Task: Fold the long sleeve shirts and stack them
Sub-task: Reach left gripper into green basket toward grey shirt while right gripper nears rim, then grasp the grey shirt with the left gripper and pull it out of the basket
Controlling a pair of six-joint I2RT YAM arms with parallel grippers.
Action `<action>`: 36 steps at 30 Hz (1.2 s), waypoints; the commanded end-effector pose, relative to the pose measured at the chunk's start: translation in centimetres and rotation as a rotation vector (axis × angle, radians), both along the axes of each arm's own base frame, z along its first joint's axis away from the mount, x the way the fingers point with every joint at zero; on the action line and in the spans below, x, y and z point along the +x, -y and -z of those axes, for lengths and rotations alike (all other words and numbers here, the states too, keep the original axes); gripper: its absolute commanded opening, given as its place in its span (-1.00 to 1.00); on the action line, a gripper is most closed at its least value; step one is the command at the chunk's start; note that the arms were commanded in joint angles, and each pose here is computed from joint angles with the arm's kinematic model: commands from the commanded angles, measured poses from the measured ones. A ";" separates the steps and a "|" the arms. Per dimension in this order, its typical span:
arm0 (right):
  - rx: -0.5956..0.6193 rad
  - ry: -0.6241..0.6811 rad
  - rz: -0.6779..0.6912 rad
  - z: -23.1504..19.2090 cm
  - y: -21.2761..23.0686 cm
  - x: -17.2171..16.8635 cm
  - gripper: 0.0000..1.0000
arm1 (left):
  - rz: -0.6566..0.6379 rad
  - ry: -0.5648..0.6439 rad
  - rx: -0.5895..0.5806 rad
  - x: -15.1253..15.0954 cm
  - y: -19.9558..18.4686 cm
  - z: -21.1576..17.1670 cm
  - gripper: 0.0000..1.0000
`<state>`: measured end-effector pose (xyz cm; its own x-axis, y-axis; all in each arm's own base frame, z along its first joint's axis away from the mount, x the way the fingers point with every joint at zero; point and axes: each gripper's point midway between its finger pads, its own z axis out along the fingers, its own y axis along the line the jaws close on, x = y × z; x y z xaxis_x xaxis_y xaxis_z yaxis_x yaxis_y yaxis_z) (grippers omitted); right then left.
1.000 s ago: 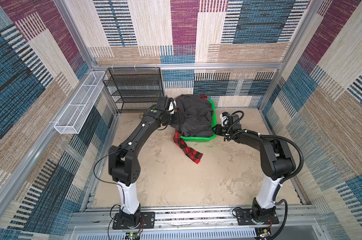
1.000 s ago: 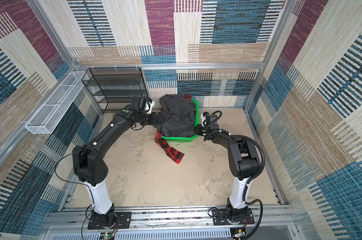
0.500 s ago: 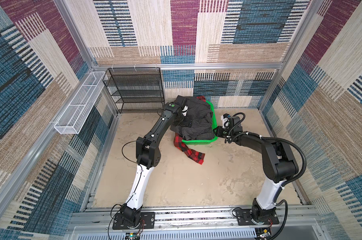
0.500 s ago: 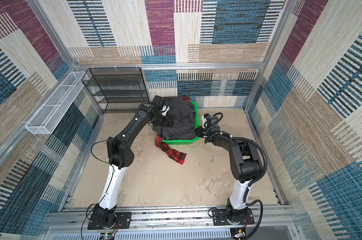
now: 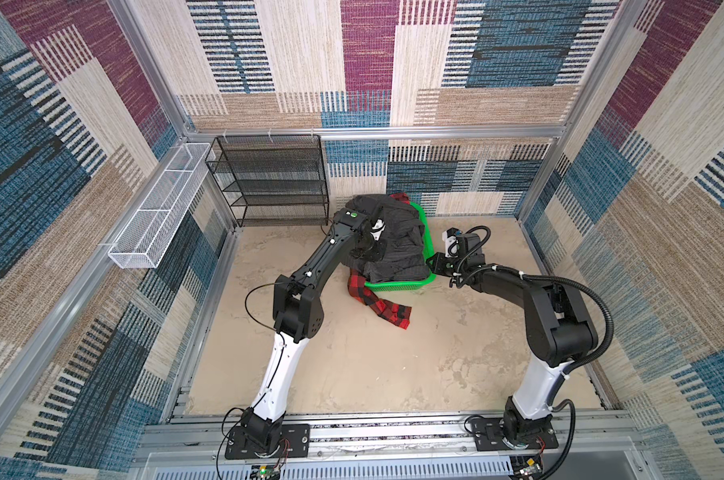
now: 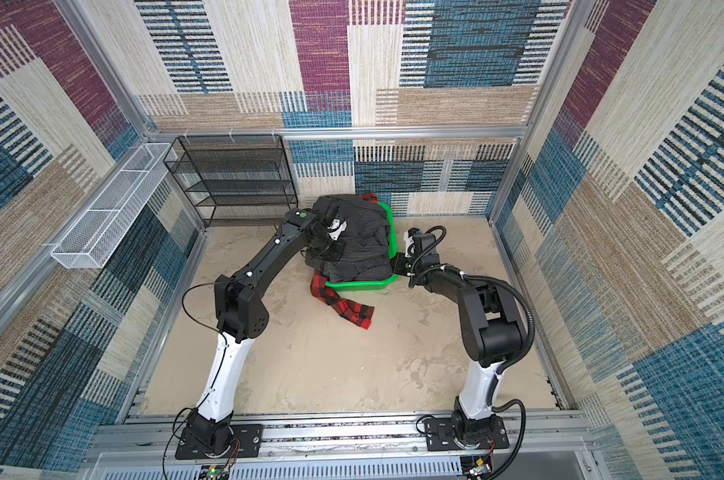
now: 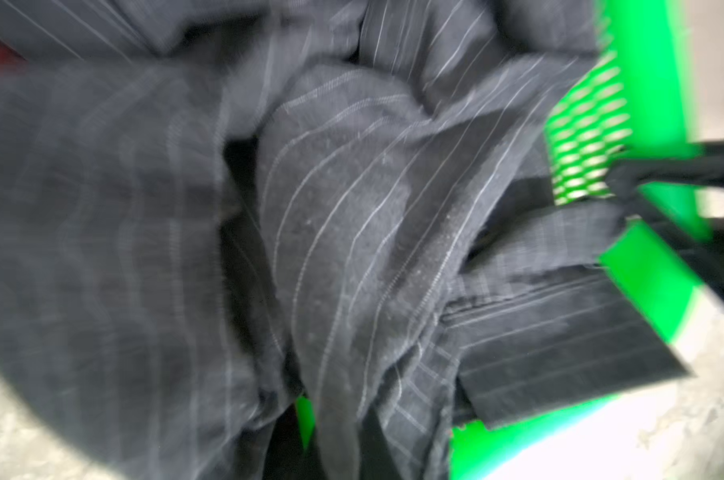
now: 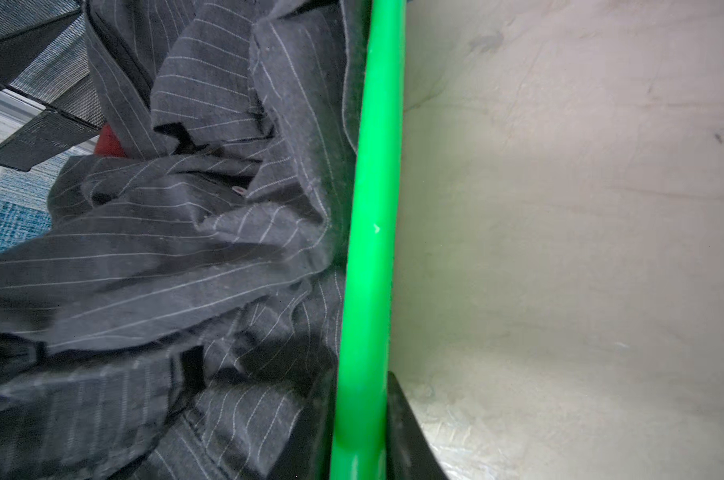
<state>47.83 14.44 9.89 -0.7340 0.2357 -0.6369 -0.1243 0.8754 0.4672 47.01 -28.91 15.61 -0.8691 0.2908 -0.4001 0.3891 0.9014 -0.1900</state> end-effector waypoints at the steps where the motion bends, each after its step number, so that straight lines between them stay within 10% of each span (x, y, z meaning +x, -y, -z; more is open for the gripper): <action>1: -0.016 -0.001 0.033 -0.1 0.5 0.5 -0.28 | 0.010 0.099 -0.064 -0.2 0.2 -5.2 -1.00; 10: -0.004 0.019 0.066 -1.4 0.5 2.2 -0.15 | -0.031 0.374 -0.117 -3.9 -3.8 -17.8 -1.00; 19: -0.060 -0.001 0.120 -0.5 1.3 4.2 -0.64 | -0.216 0.651 -0.067 -10.3 -13.8 -26.5 -1.00; 36: -0.236 -0.031 0.401 -1.8 13.8 1.5 -0.86 | -0.635 0.690 0.108 -17.4 -30.3 -26.2 -1.00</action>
